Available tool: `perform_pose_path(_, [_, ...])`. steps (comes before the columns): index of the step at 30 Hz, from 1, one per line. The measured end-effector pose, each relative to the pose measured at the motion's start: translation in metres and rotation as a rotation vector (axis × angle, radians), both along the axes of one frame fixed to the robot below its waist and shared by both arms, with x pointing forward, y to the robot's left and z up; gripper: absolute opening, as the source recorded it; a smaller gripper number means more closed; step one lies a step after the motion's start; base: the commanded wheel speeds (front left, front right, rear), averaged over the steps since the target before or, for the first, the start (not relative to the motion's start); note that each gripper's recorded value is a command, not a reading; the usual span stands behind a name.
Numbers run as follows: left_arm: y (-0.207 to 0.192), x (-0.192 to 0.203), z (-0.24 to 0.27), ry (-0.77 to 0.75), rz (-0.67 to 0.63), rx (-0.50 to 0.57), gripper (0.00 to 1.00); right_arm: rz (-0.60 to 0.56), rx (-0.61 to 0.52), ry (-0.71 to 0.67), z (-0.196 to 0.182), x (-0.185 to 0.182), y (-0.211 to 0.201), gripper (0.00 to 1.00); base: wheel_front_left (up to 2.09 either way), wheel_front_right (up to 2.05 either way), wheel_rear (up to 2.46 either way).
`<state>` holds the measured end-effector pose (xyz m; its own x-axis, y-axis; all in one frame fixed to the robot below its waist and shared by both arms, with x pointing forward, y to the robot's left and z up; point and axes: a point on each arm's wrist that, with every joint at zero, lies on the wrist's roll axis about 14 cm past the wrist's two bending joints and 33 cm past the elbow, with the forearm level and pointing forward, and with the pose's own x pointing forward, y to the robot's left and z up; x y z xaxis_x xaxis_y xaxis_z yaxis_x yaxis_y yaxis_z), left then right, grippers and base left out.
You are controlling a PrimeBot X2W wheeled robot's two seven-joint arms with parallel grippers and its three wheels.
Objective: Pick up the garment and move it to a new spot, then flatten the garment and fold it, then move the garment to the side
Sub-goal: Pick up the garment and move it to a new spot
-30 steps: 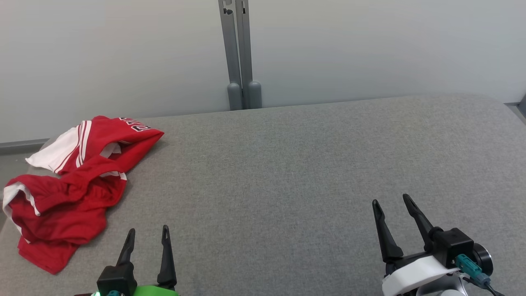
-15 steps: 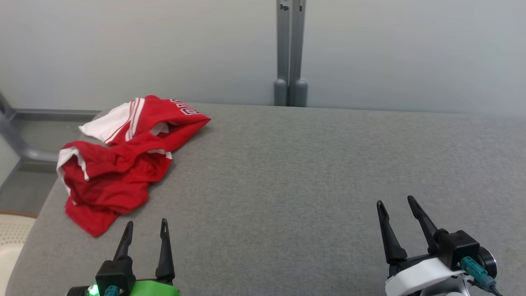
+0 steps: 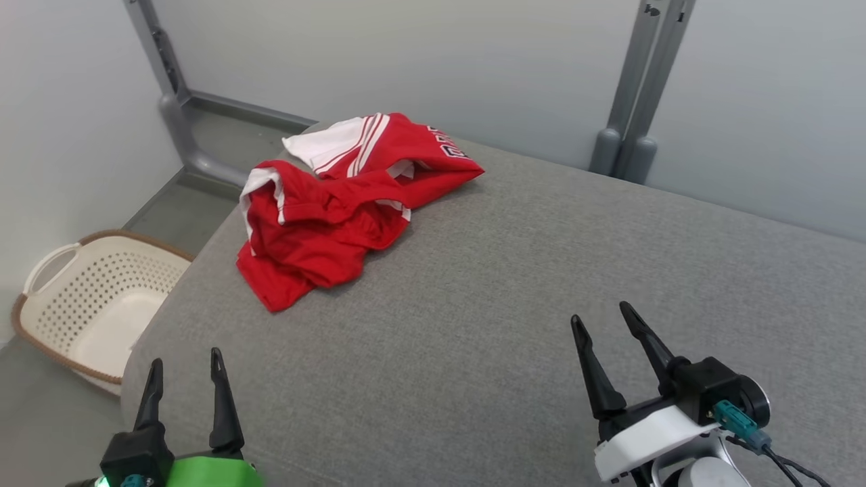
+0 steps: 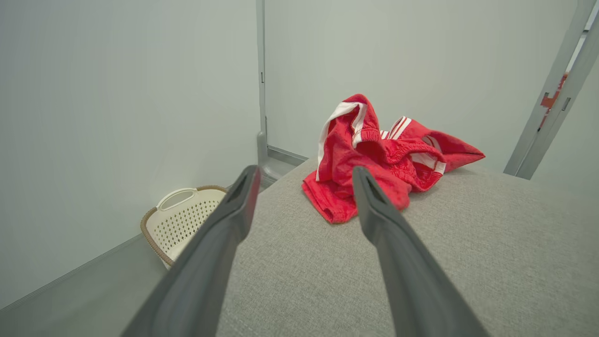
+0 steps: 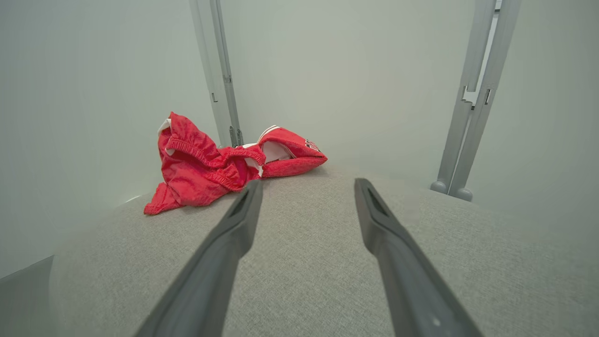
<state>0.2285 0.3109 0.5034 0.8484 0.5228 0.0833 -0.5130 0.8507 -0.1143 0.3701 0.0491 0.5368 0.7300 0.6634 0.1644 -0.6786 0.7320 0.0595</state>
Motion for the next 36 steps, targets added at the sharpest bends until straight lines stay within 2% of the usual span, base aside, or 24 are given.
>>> perform_pose_path(9, [0.018,-0.031,-0.013,0.047,0.121,-0.029,1.0,0.086,-0.012,0.035,-0.014,0.001,0.029,1.0,0.0,0.0,0.0])
perform_pose_path(16, [0.025,-0.038,-0.015,0.051,0.138,-0.034,1.0,0.065,-0.022,0.037,-0.017,0.005,0.023,1.0,0.0,0.0,0.0])
perform_pose_path(19, [0.038,-0.039,-0.01,0.067,0.12,0.023,1.0,0.043,-0.033,0.044,-0.022,0.006,0.015,1.0,0.0,0.0,0.0])
perform_pose_path(28, [0.073,0.026,0.078,-0.002,-0.049,0.343,1.0,-0.011,-0.077,0.034,-0.029,0.004,-0.006,1.0,0.0,0.0,0.0])
perform_pose_path(31, [0.079,0.057,0.101,-0.003,-0.1,0.384,1.0,-0.026,-0.084,0.014,-0.026,0.006,-0.011,1.0,0.0,0.0,0.0])
perform_pose_path(36, [0.077,0.109,0.11,0.06,-0.184,0.405,1.0,-0.068,-0.094,-0.006,-0.024,0.016,-0.023,1.0,0.0,0.0,0.0])
